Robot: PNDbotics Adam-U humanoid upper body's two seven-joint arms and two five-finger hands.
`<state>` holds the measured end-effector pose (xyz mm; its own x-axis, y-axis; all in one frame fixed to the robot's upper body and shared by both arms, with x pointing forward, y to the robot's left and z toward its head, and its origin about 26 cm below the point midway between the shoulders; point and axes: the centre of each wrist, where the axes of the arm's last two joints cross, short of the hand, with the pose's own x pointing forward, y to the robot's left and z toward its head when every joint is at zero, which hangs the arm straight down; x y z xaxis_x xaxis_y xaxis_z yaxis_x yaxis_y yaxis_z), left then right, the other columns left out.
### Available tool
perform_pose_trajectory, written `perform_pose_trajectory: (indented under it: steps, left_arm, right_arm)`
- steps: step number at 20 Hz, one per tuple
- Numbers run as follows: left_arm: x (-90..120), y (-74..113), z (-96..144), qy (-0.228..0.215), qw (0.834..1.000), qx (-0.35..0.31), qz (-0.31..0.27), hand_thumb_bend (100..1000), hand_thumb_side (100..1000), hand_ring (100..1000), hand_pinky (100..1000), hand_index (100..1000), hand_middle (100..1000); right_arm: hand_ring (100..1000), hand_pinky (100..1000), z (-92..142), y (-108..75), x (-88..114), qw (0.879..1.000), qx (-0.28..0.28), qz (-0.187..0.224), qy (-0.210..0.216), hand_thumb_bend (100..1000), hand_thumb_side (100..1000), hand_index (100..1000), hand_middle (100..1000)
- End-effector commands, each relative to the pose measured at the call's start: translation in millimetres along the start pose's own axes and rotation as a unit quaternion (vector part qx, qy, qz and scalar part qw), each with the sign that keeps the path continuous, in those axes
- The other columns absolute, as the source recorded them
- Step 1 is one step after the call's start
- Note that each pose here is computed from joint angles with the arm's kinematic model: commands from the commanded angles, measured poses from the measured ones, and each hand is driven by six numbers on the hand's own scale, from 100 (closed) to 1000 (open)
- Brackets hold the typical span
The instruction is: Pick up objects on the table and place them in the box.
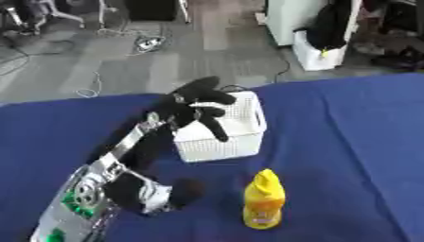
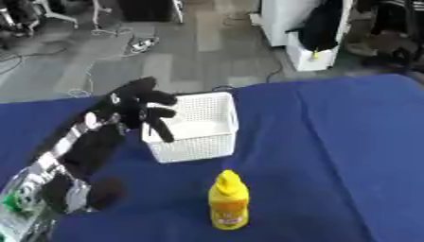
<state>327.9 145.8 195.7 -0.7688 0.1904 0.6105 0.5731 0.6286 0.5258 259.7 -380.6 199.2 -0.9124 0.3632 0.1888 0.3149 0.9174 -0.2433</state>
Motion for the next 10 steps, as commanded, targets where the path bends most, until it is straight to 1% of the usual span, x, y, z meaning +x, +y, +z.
perform_pose_trajectory:
  steps: [1,10]
  left_arm:
    - [2,-0.4,-3,-0.003,1.0,-0.02,0.003,450,575,607,833,880,815]
    - [-1,-12.8,-11,-0.006,0.998,-0.056,0.038,430,591,614,825,883,823]
  right_arm:
    - [558,548,-12,-5.4,2,1.0,0.01,0.005,-0.017,100,779,723,630]
    - [559,550,-11,-5.2,3,1.0,0.012,0.003,-0.014,100,783,723,630]
